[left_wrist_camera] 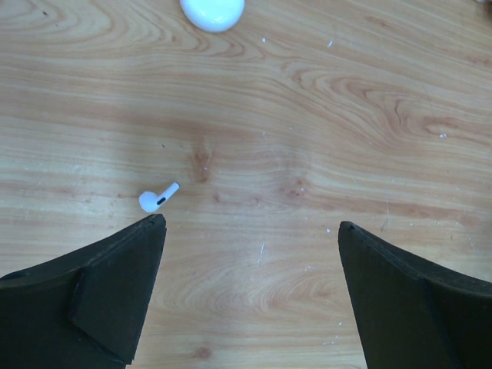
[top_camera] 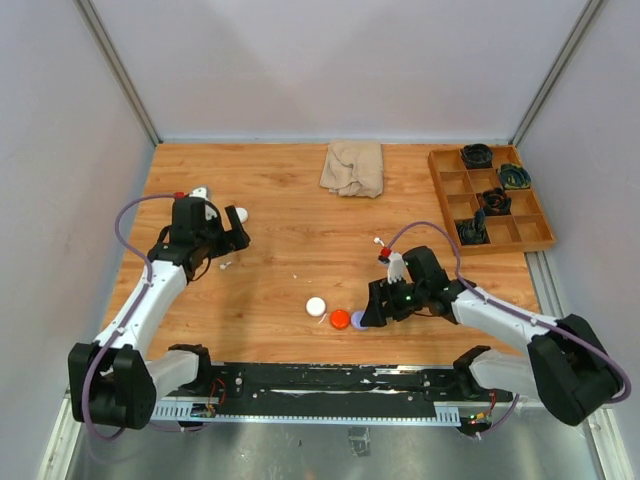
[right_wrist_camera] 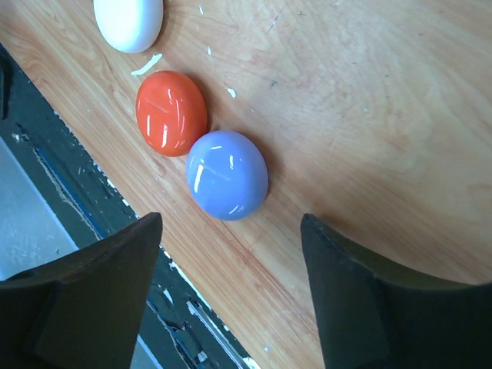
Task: Insert the wireless bluetooth earbuds into the charging case
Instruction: Place the charging case at the center of the board, then pick up the charging case at the center of the board.
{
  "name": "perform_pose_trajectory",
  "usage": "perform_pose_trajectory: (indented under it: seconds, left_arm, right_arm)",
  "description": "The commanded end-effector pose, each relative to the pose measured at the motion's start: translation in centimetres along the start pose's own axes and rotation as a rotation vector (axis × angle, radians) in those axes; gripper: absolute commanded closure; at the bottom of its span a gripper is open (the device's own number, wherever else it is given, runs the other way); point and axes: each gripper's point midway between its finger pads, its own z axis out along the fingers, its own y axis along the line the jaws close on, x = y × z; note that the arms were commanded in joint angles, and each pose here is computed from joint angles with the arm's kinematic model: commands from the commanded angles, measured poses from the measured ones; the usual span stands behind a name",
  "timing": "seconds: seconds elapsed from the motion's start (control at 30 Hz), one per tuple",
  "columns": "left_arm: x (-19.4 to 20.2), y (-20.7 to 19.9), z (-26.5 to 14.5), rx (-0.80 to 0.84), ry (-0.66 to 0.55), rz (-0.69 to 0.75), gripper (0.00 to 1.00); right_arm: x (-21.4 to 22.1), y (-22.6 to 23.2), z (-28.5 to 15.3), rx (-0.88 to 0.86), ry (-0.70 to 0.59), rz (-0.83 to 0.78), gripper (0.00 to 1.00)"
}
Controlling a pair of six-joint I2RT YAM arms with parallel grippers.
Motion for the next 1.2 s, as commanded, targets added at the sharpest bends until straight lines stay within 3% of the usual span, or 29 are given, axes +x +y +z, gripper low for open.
perform_pose_trajectory:
  seconds: [0.0, 0.3, 0.4, 0.63, 0.87, 1.17]
  left_arm:
    - [-3.1, 0.2, 0.4, -0.053, -0.045, -0.011, 0.01]
    - [-5.7, 0.9, 5.6, -0.163, 0.019, -0.019, 0.01]
    - [-6.7, 1.0, 7.8, -0.181, 0.043, 0.007, 0.01]
    - [-7.4, 2.0, 11.9, -0.198, 0.113, 0.221, 0.01]
    - [-6.8, 1.5, 15.0, -0.096, 0.210, 0.430, 0.01]
    - [-6.1, 2.5, 17.2, -0.086, 0.320, 0.485, 0.09]
  right_arm:
    - [-1.4, -1.3, -1.9, 0.115, -0.065, -0.100, 0.22]
    - [-5.5, -2.1, -5.0, 0.249, -0.298, -0.292, 0.00]
    - [-6.3, -1.9, -5.4, 0.253, -0.354, -0.337, 0.02]
    - [-6.4, -1.7, -5.5, 0.242, -0.385, -0.369, 0.01]
    - [-6.5, -1.5, -5.4, 0.227, -0.391, -0.384, 0.02]
    - [-6.5, -1.3, -5.4, 0.218, -0.389, -0.395, 0.01]
